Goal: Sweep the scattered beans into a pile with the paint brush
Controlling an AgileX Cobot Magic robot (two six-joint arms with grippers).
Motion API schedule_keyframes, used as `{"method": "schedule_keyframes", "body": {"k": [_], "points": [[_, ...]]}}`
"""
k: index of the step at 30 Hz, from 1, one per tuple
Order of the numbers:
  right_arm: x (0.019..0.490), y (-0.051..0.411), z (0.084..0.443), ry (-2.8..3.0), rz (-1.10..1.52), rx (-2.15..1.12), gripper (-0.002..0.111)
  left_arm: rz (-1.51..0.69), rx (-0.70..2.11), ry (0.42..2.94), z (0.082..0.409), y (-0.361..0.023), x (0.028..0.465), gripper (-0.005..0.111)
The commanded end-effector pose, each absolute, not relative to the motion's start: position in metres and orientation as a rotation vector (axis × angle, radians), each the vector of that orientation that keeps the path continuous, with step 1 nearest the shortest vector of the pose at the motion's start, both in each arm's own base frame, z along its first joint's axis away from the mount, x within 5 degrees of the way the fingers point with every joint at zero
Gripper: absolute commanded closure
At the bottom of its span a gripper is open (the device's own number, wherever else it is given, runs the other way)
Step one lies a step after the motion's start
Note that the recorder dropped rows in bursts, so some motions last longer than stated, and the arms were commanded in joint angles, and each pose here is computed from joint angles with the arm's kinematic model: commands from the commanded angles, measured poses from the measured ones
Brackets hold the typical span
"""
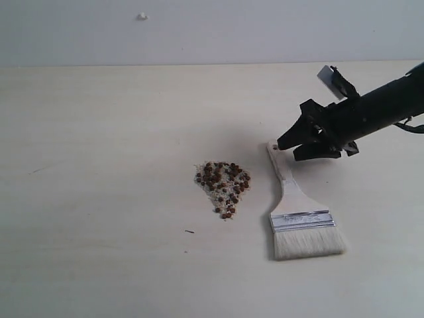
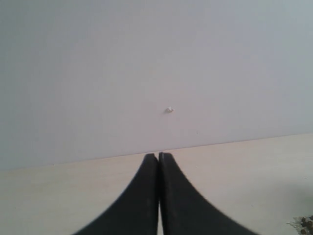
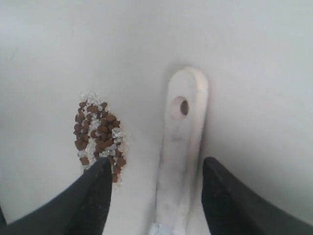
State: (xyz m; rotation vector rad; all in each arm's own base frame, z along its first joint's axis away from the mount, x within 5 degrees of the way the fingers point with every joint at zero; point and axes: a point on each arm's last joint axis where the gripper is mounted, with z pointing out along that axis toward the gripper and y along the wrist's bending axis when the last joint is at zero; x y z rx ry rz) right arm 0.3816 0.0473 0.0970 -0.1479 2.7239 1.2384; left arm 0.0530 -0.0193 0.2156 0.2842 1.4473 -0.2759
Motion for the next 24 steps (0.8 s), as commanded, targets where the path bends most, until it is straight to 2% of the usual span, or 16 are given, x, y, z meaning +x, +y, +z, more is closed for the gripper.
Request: {"method": "schedule_keyframes", "body": {"k": [1, 2, 4, 10, 15, 20, 24], "points": [[0.389, 0.039, 0.126, 2.688, 1.017, -0.159, 0.056, -0.283, 0.282, 1.445, 0.215, -0.019, 0.053, 0.107], [0.390, 0.036, 0.134, 2.676, 0.953, -0.167, 0.057, -0.283, 0.282, 1.445, 0.215, -0.019, 0.053, 0.107], [0.389, 0.027, 0.158, 2.669, 0.759, -0.158, 0.066, -0.283, 0.282, 1.445, 0.215, -0.019, 0.053, 0.107], [0.371, 0.019, 0.199, 2.570, 0.567, -0.104, 0.107, -0.283, 0.282, 1.445, 0.215, -0.019, 0.053, 0.107], [0.329, 0.006, 0.221, 2.378, 0.398, 0.169, 0.108, -0.283, 0.282, 1.445, 0.215, -0.019, 0.053, 0.107], [0.250, -0.010, 0.226, 2.176, 0.207, 0.415, 0.108, -0.283, 0.282, 1.445, 0.215, -0.019, 0.053, 0.107], [0.195, -0.010, 0.225, 2.100, 0.191, 0.429, 0.108, -0.283, 0.282, 1.445, 0.215, -0.019, 0.053, 0.107]]}}
